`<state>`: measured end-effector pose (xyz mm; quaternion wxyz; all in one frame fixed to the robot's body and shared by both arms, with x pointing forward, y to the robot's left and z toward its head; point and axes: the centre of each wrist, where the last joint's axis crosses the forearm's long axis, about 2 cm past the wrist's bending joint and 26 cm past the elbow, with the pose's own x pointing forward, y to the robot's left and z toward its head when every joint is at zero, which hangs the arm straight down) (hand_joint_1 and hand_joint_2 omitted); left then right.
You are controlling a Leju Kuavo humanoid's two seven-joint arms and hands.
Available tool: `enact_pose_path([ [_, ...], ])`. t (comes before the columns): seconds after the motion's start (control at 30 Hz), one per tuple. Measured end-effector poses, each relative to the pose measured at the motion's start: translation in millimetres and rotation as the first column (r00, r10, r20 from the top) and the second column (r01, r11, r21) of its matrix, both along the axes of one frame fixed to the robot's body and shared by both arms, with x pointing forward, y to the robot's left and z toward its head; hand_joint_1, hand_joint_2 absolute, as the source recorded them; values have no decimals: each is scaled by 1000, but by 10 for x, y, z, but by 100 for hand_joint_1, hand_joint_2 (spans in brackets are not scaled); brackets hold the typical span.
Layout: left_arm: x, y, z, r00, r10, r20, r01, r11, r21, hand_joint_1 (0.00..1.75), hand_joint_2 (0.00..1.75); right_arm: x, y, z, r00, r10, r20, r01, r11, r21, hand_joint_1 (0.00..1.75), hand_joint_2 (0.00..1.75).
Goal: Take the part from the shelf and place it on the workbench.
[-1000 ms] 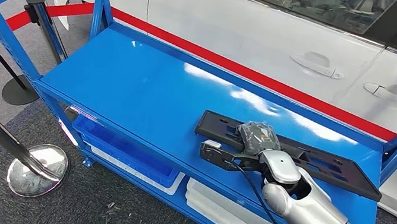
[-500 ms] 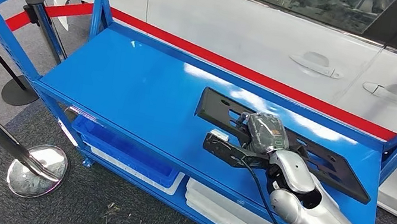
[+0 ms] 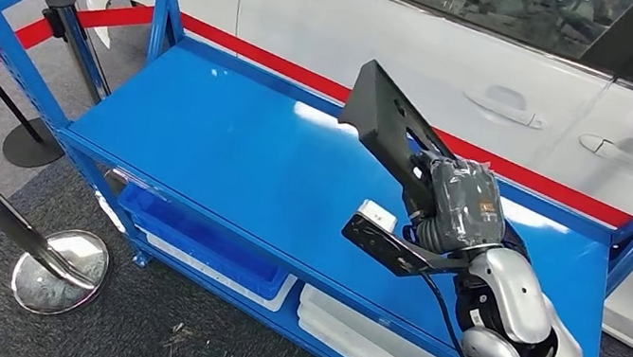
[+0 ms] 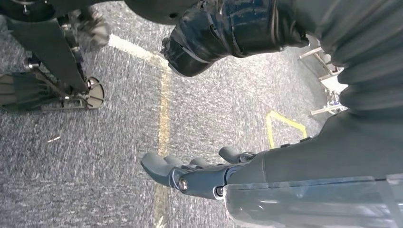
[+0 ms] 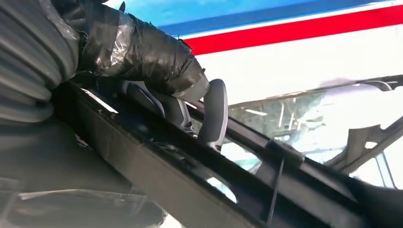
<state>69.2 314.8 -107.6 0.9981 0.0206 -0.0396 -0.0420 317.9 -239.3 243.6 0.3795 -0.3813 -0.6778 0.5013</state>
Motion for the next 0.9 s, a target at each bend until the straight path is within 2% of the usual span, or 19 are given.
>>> enact_pose_path([
  [0.27,-2,40,1,1000,1,-1,-1,1000,8,0,175,-97,-1,64,999,25,28,-25,1000,1,175,175],
  [0.5,-7,28,0,1000,2,-3,-2,1000,5,0,175,-183,52,148,995,99,13,-99,994,41,175,175],
  [0.63,-1,29,1,1000,4,-3,-4,1000,6,0,175,-229,80,188,986,158,-46,-152,981,120,175,175],
  [0.77,23,66,7,1000,4,3,-4,1000,13,0,175,-271,99,243,959,261,-107,-230,943,241,175,175],
  [0.9,40,59,9,1000,4,8,-4,1000,10,0,175,-302,109,284,938,320,-132,-270,915,300,175,175],
])
